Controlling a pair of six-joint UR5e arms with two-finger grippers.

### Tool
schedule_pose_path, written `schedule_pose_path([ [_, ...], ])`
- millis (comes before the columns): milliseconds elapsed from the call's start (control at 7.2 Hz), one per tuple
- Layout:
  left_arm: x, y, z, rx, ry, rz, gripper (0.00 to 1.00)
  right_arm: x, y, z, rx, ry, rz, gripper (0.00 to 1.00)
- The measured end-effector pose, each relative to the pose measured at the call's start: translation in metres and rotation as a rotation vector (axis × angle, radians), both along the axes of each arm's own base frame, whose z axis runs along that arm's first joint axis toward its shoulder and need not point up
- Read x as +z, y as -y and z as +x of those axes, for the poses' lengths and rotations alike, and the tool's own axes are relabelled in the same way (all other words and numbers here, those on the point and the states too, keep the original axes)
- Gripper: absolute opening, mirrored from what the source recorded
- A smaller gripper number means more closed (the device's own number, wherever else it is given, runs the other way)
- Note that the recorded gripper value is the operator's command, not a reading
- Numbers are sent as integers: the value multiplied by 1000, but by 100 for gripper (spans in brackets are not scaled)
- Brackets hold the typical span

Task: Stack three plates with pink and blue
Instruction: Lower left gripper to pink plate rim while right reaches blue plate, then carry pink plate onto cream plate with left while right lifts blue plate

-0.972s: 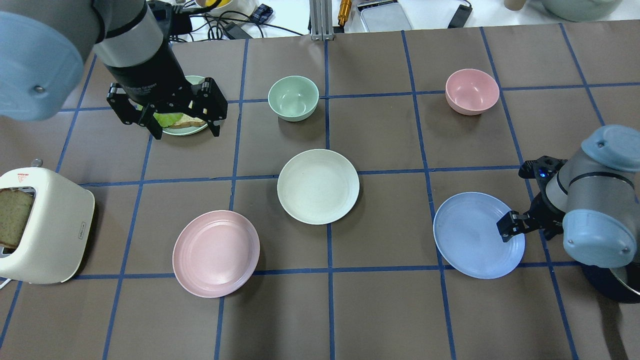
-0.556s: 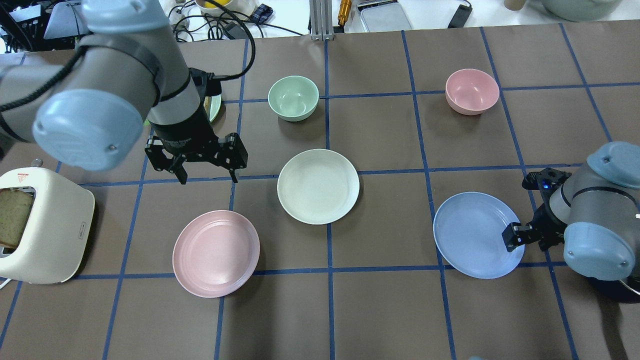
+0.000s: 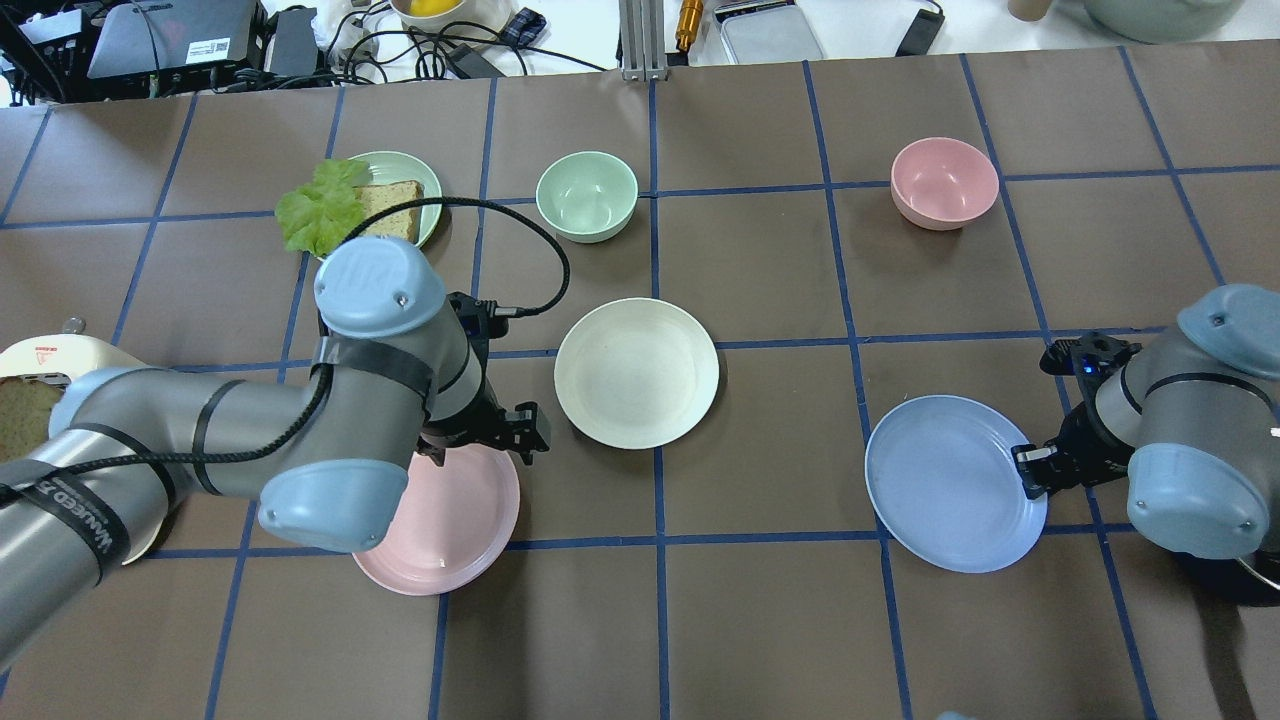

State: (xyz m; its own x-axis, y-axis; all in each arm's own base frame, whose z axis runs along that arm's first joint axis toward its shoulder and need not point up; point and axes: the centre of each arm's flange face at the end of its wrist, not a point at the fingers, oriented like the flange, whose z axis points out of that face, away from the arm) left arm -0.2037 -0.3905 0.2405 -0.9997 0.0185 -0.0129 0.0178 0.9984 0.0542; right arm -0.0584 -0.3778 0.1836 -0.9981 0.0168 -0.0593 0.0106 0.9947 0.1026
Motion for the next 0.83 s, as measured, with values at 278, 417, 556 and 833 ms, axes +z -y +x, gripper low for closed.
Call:
schedule_pose_path([
  [278, -35, -25, -7, -22, 3, 10, 82, 15, 6, -1, 0, -10, -38, 0],
  [417, -47, -33, -9, -34, 3, 12, 49, 29, 13, -3, 4, -21, -70, 0],
  [556, -56, -37, -10, -41, 5, 19, 27, 44, 23, -6, 7, -31, -93, 0],
  [833, -64, -41, -14, -55, 13, 32, 0, 72, 46, -10, 24, -40, -112, 0],
])
